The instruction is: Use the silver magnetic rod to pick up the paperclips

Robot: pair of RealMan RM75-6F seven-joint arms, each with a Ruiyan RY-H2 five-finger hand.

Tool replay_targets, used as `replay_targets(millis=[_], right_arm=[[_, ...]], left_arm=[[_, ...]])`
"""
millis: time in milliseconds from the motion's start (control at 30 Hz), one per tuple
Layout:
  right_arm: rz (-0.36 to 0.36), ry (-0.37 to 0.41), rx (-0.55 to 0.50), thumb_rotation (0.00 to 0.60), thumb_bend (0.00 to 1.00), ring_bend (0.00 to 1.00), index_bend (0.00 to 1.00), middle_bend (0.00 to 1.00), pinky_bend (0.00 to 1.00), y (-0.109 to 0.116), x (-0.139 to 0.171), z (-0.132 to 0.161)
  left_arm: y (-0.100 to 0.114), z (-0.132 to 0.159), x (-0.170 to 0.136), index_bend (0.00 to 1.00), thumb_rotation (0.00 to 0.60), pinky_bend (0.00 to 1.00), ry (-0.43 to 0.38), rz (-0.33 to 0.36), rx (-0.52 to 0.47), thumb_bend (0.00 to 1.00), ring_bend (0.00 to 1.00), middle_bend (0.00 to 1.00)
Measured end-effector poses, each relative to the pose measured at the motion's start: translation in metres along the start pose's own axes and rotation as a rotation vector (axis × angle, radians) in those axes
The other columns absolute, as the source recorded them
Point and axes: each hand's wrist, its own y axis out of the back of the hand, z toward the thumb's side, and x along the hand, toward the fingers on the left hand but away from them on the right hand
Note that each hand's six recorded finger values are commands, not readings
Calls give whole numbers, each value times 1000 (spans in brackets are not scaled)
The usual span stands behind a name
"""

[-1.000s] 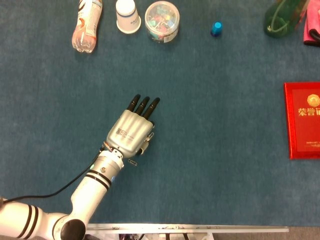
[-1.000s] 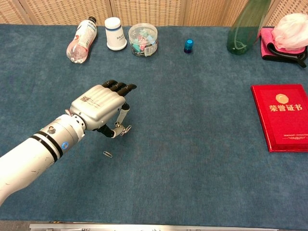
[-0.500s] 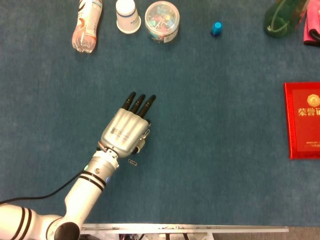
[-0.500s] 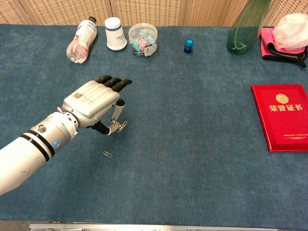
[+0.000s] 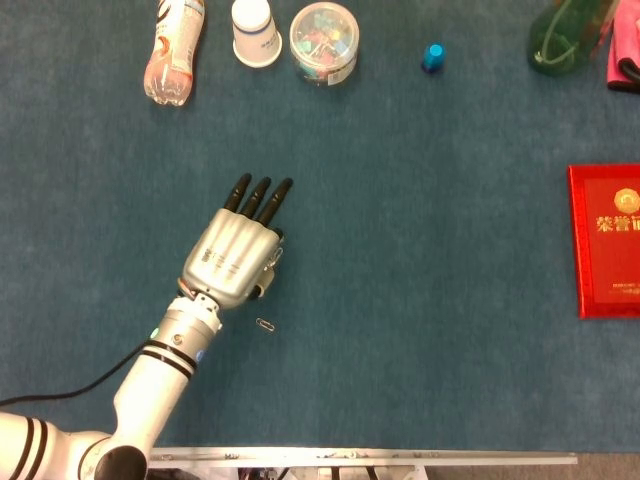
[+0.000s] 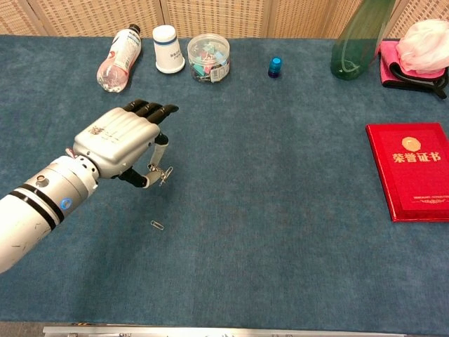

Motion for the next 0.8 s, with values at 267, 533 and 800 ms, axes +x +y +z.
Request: replay_targets(millis=[267,533,800], right_arm=[[0,-1,1,600,142,161,269,220,288,0,0,0],[7,-3,6,600,142,161,268,219,288,-3,0,0],[-1,-8,5,600,141,161,269,219,288,-1,0,-1]], left_arm=[[8,-23,-10,575,600,47,60,24,3,323,0,0],[10,-59,-21,575,600,47,155,30,-9,323,0,0],[1,-101,-35,576,600,47,263,9,-29,323,0,0]])
